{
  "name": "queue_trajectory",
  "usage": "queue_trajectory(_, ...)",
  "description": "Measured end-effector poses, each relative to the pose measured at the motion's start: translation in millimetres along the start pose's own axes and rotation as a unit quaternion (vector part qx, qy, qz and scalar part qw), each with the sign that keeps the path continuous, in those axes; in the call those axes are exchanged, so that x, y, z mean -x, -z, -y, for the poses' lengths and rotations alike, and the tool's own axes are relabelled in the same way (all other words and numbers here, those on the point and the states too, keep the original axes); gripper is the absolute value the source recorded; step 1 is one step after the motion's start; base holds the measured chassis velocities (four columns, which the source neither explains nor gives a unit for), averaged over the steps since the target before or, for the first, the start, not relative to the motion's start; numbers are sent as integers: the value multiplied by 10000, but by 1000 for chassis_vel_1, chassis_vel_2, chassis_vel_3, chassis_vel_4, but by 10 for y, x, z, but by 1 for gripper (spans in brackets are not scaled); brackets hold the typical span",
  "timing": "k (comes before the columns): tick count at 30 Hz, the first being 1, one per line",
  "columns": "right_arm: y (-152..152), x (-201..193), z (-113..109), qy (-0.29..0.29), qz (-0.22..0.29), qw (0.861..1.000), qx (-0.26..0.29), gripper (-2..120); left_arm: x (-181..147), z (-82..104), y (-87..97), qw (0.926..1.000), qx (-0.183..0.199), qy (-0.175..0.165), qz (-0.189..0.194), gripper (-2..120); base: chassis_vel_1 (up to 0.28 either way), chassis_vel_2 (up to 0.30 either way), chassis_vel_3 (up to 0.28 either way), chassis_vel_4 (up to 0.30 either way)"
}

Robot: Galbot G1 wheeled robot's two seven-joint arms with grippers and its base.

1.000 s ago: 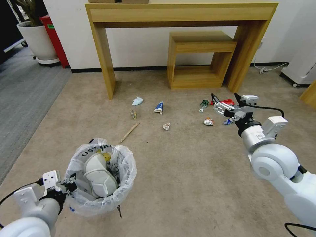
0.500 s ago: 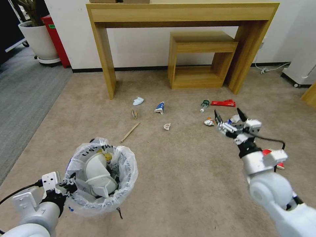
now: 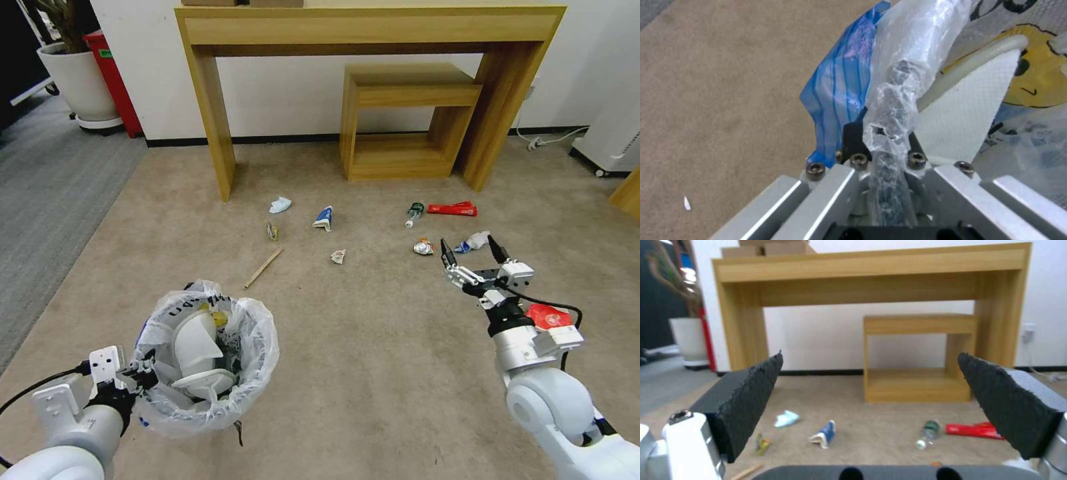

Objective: Pick up the trash bin and place the garbage on the floor into it.

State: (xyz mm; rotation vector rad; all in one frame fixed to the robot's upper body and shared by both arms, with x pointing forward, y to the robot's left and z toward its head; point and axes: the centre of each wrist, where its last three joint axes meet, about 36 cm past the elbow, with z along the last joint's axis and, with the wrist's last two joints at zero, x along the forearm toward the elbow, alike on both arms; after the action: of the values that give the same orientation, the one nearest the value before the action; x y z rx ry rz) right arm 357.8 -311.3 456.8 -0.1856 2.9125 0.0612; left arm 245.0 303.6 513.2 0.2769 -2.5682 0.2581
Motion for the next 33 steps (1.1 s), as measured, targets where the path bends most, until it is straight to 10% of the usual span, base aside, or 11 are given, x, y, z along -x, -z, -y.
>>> queue_trajectory(33,-194,12,-42,-322,-155,9994,-12,88,204,-128,27,9997,-166,142,-137,0,0,0,0,0)
